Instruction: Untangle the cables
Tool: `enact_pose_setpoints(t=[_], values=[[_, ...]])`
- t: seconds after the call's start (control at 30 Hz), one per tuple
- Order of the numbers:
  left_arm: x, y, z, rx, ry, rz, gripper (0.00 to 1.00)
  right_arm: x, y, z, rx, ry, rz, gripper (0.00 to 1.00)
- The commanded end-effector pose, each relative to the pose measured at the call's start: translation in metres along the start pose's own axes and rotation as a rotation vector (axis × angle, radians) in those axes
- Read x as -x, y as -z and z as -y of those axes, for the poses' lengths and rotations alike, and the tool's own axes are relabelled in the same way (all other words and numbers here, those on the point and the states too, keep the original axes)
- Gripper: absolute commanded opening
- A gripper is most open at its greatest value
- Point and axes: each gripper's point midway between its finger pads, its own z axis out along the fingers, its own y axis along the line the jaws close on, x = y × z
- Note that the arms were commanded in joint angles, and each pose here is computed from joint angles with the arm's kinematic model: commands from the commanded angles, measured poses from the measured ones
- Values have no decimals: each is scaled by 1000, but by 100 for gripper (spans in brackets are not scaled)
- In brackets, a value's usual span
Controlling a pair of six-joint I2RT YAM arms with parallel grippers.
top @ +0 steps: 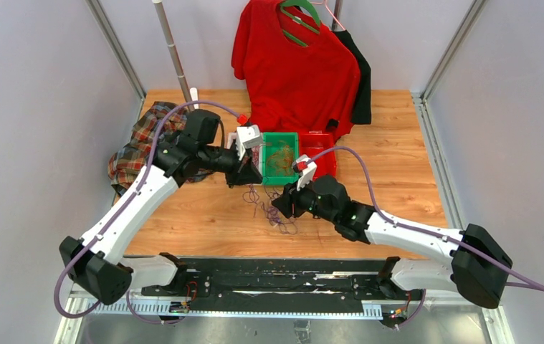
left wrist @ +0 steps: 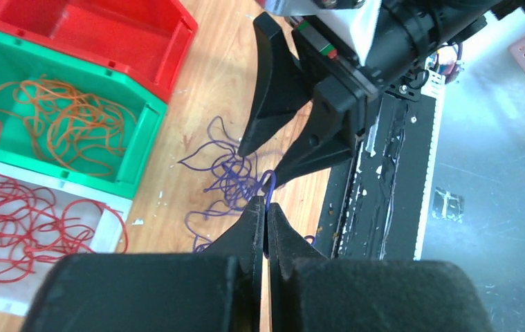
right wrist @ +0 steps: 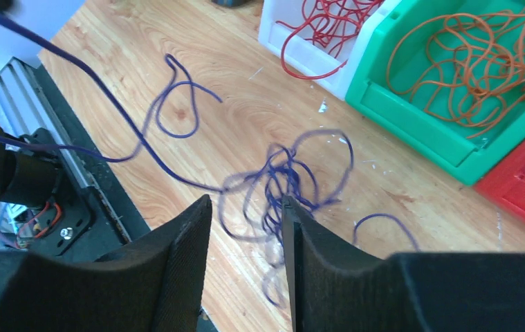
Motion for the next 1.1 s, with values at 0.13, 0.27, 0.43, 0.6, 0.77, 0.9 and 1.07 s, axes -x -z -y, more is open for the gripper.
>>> enact_pose_setpoints(t=[0.13,0.27,0.43,0.6,0.77,0.9,1.07], values=[[36,35,26,10,-90,67,1,41,-5,-12,43,54,173,57],[50,44,35,-2,-107,99,1,58,-13,-26,90,83,201,64],[61,51,42,-9,-126,118,1,77,-18,-44,159,114,271,68],[79,66,49,13,-183,144,1,72,-28,-56,213,112,289,68],[98,83,52,68,-254,170,1,70,-36,-63,234,67,270,62],[115,99,56,120,-320,210,1,56,-37,-58,233,29,261,57],[140,122,66,180,-387,274,0,33,-39,-45,213,9,270,48]])
